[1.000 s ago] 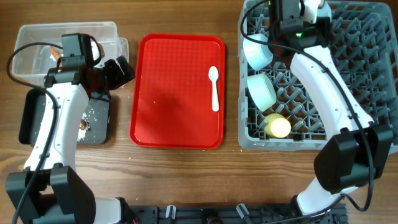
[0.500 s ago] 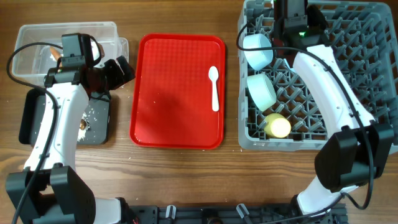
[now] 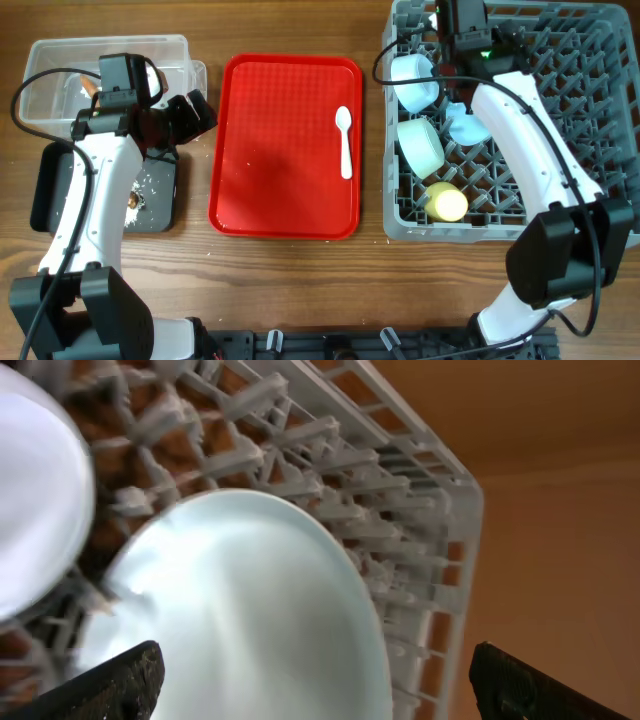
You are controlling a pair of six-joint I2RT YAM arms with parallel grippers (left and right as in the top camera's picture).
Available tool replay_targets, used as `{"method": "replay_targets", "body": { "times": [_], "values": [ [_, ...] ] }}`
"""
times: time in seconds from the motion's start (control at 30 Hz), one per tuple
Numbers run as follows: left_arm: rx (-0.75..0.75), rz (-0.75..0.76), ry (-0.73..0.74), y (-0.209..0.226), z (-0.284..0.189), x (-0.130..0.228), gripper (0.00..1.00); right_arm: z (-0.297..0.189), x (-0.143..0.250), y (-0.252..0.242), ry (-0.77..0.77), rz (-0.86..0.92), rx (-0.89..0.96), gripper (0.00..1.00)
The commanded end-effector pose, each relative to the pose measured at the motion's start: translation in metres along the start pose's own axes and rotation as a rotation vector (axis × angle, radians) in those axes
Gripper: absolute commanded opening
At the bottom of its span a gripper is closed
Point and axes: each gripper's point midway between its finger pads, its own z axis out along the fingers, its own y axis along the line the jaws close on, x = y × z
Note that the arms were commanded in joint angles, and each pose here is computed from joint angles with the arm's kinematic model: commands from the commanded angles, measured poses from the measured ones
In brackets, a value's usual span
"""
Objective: Sort waste into correct bins and load items into the dishwasher rack
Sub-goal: 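Move the right gripper to the white spoon on the red tray and grasp it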
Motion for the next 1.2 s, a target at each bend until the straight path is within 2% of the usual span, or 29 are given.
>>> {"method": "replay_targets", "body": {
  "times": [0.0,0.03,0.07,0.1,0.13,0.2,0.3,0.4,0.53,0.7,0.8,1.03,1.17],
  "values": [
    [0.012,-0.004,-0.035,-0.004,-0.01,-0.008,1.0,-0.068,-0.045,0.008,-0.286,0.222,-0.295,1.0],
    [0.012,-0.004,-0.035,-0.004,-0.01,-0.008,1.0,-0.092,-0.058,0.026,-0.375,0.237,-0.466,1.0],
    [0.012,-0.004,-0.035,-0.004,-0.01,-0.008,1.0,-0.131,-0.072,0.052,-0.483,0.255,-0.724,1.0],
    [0.012,-0.004,-0.035,-0.004,-0.01,-0.008,1.0,-0.159,-0.08,0.065,-0.547,0.265,-0.89,1.0],
    [0.012,-0.004,-0.035,-0.004,-0.01,-0.008,1.0,-0.184,-0.089,0.075,-0.554,0.371,-1.079,0.99],
    [0.012,-0.004,-0.035,-0.004,-0.01,-0.008,1.0,-0.189,-0.099,0.091,-0.508,0.475,-1.196,0.99],
    [0.012,-0.004,-0.035,-0.004,-0.01,-0.008,1.0,-0.16,-0.104,0.144,-0.338,0.54,-1.066,0.85],
    [0.012,-0.004,-0.035,-0.004,-0.01,-0.008,1.0,-0.133,-0.095,0.197,-0.191,0.521,-0.94,0.71],
    [0.012,-0.004,-0.035,-0.004,-0.01,-0.008,1.0,-0.087,-0.067,0.244,-0.013,0.455,-0.901,0.55],
    [0.012,-0.004,-0.035,-0.004,-0.01,-0.008,1.0,-0.043,-0.035,0.288,0.147,0.389,-0.865,0.41],
    [0.012,-0.004,-0.035,-0.004,-0.01,-0.008,1.0,-0.024,-0.017,0.299,0.215,0.363,-0.814,0.37],
    [0.012,-0.004,-0.035,-0.004,-0.01,-0.008,1.0,-0.01,-0.021,0.294,0.192,0.371,-0.746,0.29],
    [0.012,-0.004,-0.035,-0.004,-0.01,-0.008,1.0,0.001,-0.012,0.308,0.227,0.354,-0.743,0.29]
  ]
}}
